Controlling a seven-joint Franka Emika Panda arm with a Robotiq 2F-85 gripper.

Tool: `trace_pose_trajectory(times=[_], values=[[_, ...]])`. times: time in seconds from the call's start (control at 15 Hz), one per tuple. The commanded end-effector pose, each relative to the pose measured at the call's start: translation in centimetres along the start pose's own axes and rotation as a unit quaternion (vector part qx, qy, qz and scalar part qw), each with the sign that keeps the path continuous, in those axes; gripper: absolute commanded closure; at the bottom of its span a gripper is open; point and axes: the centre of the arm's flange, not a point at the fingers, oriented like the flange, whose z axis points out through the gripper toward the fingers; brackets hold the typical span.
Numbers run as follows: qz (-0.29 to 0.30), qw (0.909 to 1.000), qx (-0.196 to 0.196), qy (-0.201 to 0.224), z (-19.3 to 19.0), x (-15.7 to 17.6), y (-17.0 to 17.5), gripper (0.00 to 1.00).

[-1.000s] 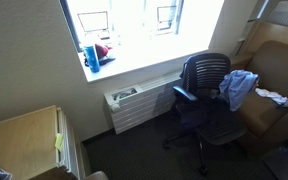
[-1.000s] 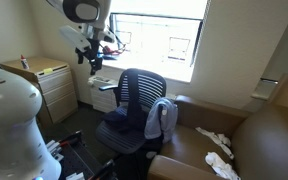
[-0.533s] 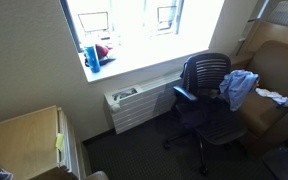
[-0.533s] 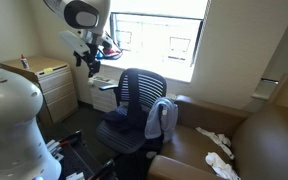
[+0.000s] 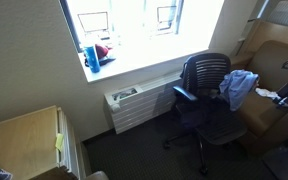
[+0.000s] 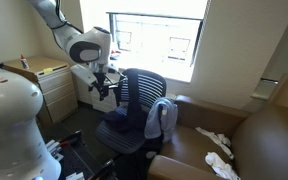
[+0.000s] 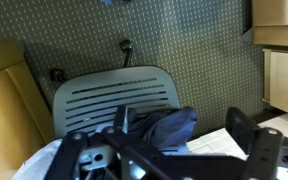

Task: Hang the clothing on the seat of the black chair onto the left armrest

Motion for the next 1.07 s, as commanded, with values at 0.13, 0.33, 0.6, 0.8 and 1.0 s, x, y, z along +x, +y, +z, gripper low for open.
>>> trace_pose_trajectory(times=[0.13,0.33,0.6,0.8,1.0], values=[[0.064,0.9938,0.01,-0.09,9.8,2.4,-1.4,0.0],[0.054,0.9953,-0.001,-0.08,9.1,0.8,-1.1,0.0],[0.085,0.9959,-0.03,-0.009,9.9,-0.1,-1.1,0.0],[0.123,0.991,-0.025,0.048,16.3,1.5,-3.0,0.0],[0.076,0.9932,-0.027,0.084,19.2,4.2,-6.9,0.0]])
